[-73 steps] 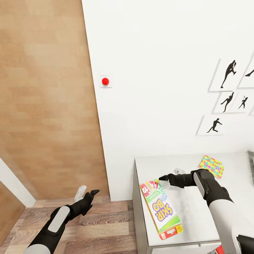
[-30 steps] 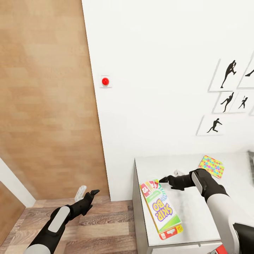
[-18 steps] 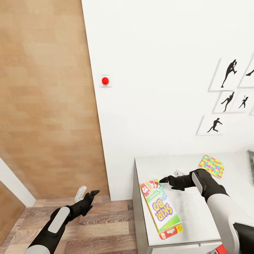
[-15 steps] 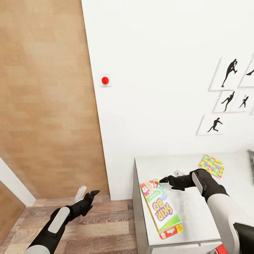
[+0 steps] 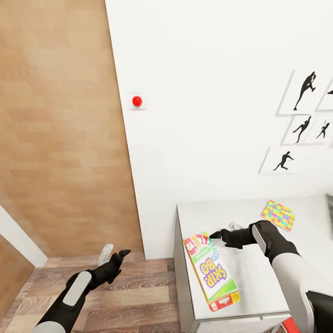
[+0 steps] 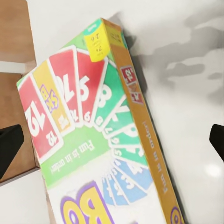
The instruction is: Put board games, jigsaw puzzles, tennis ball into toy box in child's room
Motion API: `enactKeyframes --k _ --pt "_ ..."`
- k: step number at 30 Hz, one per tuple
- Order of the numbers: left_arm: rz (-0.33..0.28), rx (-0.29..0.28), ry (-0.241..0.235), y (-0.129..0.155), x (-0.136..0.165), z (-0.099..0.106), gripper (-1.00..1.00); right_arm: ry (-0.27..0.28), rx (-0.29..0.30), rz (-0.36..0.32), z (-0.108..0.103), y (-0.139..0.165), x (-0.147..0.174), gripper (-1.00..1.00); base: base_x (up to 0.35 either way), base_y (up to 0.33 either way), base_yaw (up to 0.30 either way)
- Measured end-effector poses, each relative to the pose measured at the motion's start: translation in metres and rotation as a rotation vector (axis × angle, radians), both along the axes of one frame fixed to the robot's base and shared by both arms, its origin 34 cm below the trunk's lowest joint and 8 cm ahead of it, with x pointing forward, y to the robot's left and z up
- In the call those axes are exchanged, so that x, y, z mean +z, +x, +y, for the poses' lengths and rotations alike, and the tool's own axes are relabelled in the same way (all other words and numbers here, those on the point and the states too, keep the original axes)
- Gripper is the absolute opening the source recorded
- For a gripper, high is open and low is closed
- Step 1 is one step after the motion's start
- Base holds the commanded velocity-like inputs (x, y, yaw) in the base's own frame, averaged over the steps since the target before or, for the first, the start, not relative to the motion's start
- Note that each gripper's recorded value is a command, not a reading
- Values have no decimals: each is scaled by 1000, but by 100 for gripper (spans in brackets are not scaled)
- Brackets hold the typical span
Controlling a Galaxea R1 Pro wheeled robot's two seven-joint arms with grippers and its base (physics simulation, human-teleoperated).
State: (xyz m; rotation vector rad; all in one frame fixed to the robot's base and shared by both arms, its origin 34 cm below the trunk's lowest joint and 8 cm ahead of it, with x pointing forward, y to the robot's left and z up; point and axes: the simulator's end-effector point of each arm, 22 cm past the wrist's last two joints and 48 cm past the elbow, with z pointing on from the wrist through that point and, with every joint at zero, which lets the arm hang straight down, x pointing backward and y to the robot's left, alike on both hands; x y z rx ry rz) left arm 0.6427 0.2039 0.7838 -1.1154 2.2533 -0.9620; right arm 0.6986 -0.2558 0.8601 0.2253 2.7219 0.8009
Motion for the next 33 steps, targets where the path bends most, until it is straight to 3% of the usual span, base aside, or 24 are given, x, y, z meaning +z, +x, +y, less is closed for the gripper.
enactKeyframes --k 20,33 --pt "16 -1 0 -3 -8 -1 100 3 -5 4 -1 2 -5 100 0 0 9" --pt "16 -1 -2 -3 -8 -1 100 12 -7 2 -1 2 -5 100 0 0 172"
